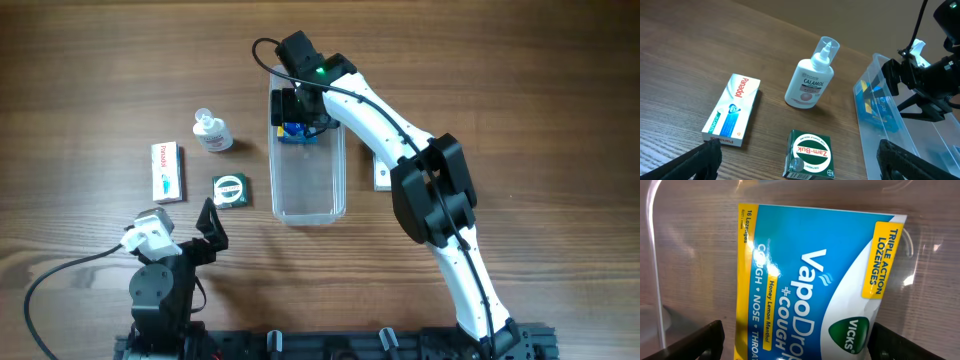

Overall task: Pack container
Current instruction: 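Lower the box into the container and open the right gripper, then move the right gripper over the white Hansaplast box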

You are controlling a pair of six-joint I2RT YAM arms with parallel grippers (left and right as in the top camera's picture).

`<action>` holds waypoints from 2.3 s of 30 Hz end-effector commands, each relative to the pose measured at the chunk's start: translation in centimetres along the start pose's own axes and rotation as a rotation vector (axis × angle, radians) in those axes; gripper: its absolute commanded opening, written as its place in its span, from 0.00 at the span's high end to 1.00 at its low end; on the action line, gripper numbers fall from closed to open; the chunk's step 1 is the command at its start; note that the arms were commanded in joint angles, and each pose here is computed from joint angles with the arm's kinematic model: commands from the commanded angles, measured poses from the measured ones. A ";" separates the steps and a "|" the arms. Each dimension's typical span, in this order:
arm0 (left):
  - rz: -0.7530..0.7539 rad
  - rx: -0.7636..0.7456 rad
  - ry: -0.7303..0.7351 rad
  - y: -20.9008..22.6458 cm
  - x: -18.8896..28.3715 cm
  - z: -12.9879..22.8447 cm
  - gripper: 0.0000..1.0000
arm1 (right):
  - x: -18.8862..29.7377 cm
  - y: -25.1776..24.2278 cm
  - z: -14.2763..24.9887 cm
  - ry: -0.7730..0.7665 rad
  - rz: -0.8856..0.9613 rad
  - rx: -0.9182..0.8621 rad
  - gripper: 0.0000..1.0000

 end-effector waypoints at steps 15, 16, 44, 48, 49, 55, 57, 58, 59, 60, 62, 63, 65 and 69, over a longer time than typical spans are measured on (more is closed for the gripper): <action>0.000 -0.018 -0.006 0.0 0.0 0.0 0.00 | 6.2 1.0 -3.3 -0.177 0.013 0.059 0.08; 0.000 -0.018 -0.006 0.0 0.0 0.0 0.00 | 6.5 0.8 -3.4 -0.189 0.032 0.059 0.08; 0.000 -0.018 -0.006 0.0 0.0 0.0 0.00 | 22.2 -9.1 1.9 -0.189 0.414 -0.158 0.00; 0.000 -0.018 -0.006 0.0 0.0 0.0 0.00 | 20.6 -11.1 4.7 -0.062 0.487 -0.156 0.00; 0.000 -0.018 -0.006 0.0 0.0 0.0 0.00 | 20.3 -11.3 5.2 -0.045 0.495 -0.153 0.00; 0.000 -0.018 -0.006 0.0 0.0 0.0 0.00 | 19.0 -12.0 7.3 0.018 0.438 -0.171 0.00; 0.000 -0.018 -0.006 0.0 0.0 0.0 0.00 | 18.6 -12.7 8.2 0.041 0.419 -0.184 0.00; 0.000 -0.018 -0.006 0.0 0.0 0.0 0.00 | 18.4 -12.9 8.5 0.051 0.407 -0.184 0.00; 0.000 -0.018 -0.006 0.0 0.0 0.0 0.00 | 17.9 -13.1 8.9 0.067 0.370 -0.186 0.00; 0.000 -0.018 -0.006 0.0 0.0 0.0 0.00 | 17.5 -13.2 9.1 0.079 0.330 -0.185 0.00; 0.000 -0.018 -0.006 0.0 0.0 0.0 0.00 | 16.7 -13.6 9.6 0.091 0.282 -0.197 0.00; 0.000 -0.018 -0.006 0.0 0.0 0.0 0.00 | 16.5 -14.3 10.1 0.095 0.288 -0.207 0.00; 0.000 -0.018 -0.006 0.0 0.0 0.0 0.00 | 16.1 -14.7 10.6 0.105 0.280 -0.183 0.00; 0.000 -0.018 -0.006 0.0 0.0 0.0 0.00 | 15.1 -14.5 11.1 0.122 0.239 -0.101 0.00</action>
Point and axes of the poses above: each gripper's point midway between its finger pads, its own x axis back along the fingers, its own y axis along the line the jaws close on, z = x × y, the point moved 1 cm from there along x, back along the fingers, and after that the axes turned 1 degree about -x, right-handed, at the moved point
